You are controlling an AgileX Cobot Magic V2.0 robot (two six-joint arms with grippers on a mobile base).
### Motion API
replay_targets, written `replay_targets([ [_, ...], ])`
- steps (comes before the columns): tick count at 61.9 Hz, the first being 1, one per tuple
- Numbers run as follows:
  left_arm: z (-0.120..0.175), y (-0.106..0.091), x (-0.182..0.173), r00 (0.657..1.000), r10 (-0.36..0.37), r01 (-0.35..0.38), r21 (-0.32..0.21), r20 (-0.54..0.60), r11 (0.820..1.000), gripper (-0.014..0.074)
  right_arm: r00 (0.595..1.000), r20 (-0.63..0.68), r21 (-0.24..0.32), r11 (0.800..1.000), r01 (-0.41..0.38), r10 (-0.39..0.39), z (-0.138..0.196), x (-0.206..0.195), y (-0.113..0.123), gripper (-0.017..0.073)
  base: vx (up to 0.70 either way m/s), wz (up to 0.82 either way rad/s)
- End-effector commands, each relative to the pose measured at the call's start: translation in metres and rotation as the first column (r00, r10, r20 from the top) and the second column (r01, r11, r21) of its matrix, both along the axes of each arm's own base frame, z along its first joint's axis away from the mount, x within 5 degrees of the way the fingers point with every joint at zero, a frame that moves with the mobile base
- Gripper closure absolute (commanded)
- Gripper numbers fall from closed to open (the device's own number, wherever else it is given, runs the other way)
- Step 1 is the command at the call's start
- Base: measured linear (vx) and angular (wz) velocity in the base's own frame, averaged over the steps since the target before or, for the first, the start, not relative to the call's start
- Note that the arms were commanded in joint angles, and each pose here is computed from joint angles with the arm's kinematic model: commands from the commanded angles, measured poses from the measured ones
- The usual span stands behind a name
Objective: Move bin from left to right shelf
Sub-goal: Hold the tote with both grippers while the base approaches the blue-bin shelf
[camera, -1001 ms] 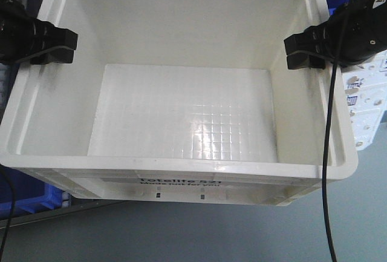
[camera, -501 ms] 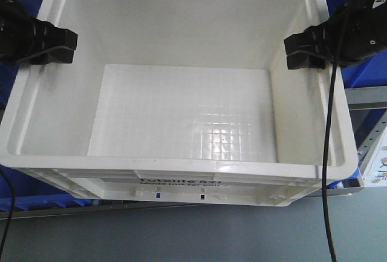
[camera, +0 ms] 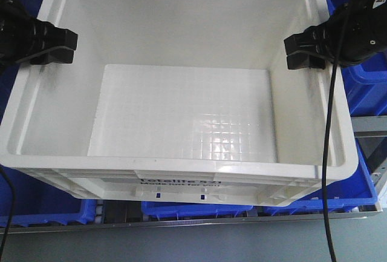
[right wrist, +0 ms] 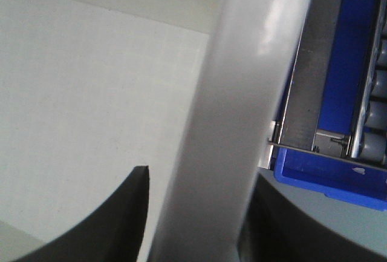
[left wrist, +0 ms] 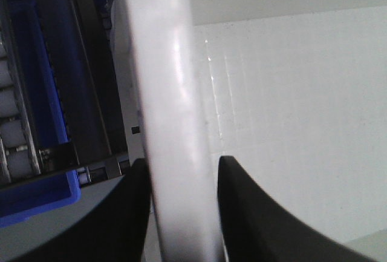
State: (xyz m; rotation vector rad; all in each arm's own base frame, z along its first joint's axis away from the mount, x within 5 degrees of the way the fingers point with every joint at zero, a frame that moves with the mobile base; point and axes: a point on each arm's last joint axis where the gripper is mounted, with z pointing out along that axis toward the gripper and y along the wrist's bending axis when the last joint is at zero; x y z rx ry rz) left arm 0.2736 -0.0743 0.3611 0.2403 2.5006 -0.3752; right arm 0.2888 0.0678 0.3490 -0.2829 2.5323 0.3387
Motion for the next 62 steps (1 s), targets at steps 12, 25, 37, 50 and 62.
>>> replay_targets([
  [12, 0.0316, -0.0016, -0.0074, 0.986, -0.016, 0.024, -0.045, 0.165, 0.999, 0.0598, 0.986, 0.166, 0.001, 1.0, 0.021, -0.021, 0.0282, -0.0008, -0.0053, 0.0564, 0.18, -0.01],
  [25, 0.0317, -0.0016, -0.0073, 0.986, -0.016, 0.023, -0.045, 0.166, 0.999, 0.0598, 0.986, 0.164, 0.0, 1.0, 0.021, -0.021, 0.0281, -0.0009, -0.0053, 0.0564, 0.18, -0.01],
  [37, 0.0317, -0.0016, -0.0073, 0.986, -0.016, 0.023, -0.045, 0.166, 0.999, 0.0598, 0.986, 0.164, 0.0, 1.0, 0.021, -0.021, 0.0281, -0.0009, -0.0053, 0.0564, 0.16, 0.0],
  [50, 0.0317, -0.0016, -0.0073, 0.986, -0.016, 0.023, -0.045, 0.166, 0.999, 0.0598, 0.986, 0.164, 0.0, 1.0, 0.021, -0.021, 0.0281, -0.0009, -0.0053, 0.0564, 0.13, 0.02],
  [62, 0.0317, -0.0016, -0.0073, 0.986, -0.016, 0.023, -0.045, 0.166, 0.999, 0.0598, 0.986, 0.164, 0.0, 1.0, 0.021, -0.021, 0.0281, -0.0009, -0.0053, 0.0564, 0.11, 0.06],
])
